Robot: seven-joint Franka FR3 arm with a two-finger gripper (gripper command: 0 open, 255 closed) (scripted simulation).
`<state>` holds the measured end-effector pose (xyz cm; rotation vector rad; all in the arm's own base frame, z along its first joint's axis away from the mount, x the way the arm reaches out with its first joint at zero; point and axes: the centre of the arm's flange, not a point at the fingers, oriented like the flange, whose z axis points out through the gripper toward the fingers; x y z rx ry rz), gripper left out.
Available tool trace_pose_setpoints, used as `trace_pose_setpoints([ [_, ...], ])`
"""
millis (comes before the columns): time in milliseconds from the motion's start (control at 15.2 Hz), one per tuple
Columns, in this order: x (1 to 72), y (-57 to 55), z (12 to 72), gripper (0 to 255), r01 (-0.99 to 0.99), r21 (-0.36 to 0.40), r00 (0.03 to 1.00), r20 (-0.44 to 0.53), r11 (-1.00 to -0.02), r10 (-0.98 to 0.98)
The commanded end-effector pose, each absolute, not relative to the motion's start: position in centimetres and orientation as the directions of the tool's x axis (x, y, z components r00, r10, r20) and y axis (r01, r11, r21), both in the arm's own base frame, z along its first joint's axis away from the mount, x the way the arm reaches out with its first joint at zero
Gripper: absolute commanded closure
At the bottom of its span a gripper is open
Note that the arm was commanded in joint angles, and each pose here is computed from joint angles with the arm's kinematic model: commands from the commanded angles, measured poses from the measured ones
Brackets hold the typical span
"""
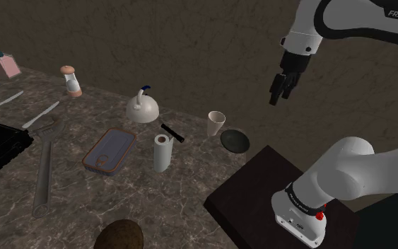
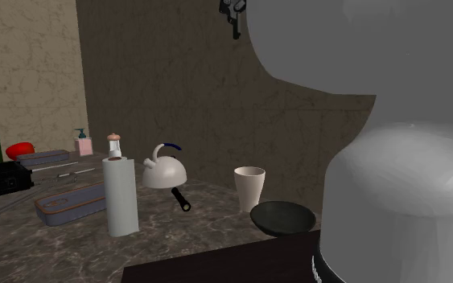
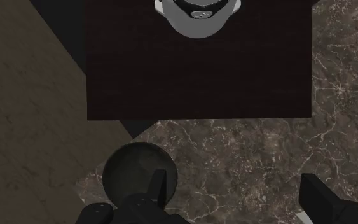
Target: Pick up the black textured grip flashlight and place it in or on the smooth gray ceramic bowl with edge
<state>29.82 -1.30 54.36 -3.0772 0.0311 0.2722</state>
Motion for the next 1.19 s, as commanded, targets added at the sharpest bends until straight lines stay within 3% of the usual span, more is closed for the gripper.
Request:
trace_pose_setpoints([
  [0,29.8,-1.3,54.4,0,-0.025,-0.05,0.984,-0.176,-0.998,-0.015],
  [1122,42.8,3.0,37.5,0,0.049,-0.04,0.993,-0.106,-0.998,0.053],
])
